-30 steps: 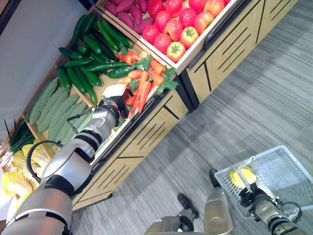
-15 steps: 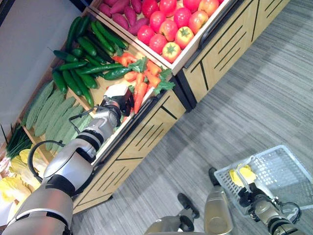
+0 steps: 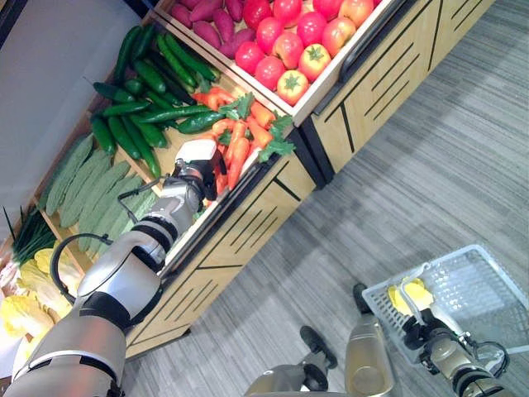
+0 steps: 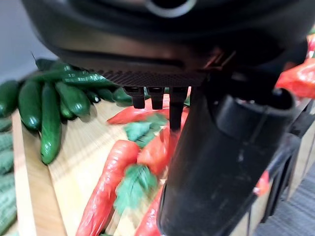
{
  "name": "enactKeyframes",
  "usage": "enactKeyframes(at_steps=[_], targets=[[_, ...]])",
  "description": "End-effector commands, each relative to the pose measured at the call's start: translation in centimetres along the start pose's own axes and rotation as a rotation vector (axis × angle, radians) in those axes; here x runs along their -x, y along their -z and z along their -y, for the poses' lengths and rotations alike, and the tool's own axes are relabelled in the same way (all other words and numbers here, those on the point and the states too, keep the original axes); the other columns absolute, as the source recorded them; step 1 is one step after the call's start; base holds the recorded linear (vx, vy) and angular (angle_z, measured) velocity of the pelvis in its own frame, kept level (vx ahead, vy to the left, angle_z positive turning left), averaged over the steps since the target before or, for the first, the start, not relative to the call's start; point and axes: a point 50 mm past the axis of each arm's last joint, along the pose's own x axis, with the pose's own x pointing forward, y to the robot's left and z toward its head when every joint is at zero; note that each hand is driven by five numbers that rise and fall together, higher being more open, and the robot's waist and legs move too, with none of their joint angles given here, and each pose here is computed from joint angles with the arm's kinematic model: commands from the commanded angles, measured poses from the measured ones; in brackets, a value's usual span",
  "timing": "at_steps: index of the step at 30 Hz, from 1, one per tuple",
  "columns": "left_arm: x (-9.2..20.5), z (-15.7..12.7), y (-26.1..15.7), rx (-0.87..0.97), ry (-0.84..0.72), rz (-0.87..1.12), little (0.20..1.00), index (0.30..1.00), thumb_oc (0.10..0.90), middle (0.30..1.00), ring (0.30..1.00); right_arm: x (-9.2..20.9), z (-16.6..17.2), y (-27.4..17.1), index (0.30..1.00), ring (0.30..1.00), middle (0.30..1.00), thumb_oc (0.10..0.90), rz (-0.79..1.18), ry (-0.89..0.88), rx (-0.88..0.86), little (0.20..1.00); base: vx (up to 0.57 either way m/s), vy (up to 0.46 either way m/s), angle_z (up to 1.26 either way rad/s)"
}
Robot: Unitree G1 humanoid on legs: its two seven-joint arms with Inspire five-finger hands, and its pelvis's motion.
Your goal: Get the vegetables into the basket
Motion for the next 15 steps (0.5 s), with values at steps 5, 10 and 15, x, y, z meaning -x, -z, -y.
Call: enactKeyframes(at_steps=[5, 10, 15], targets=[[-1.0, -5.6, 0.6, -0.082, -0.167, -0.139, 1.0, 1.0, 0.9, 1.0, 1.0, 0.6, -2.8, 0.7, 0.3, 0.3, 0.3, 0.4, 0.005, -0.093, 0.019, 0.3, 0.0, 0.001, 0.01], [-1.1, -5.8, -0.5, -0.095, -0.179, -0.124, 1.0, 1.0, 0.9, 1.0, 1.0, 0.6, -2.8, 0.4, 0.3, 0.3, 0.3, 0.4, 0.016, -0.091, 0.018, 0.3, 0.0, 0.0, 0.0], [-1.2, -5.9, -1.5, -0.088, -0.192, -0.092, 1.0, 1.0, 0.9, 1.0, 1.0, 0.6, -2.8, 0.4, 0.3, 0.3, 0.3, 0.4, 0.024, -0.092, 0.021, 0.3, 0.0, 0.0, 0.0]])
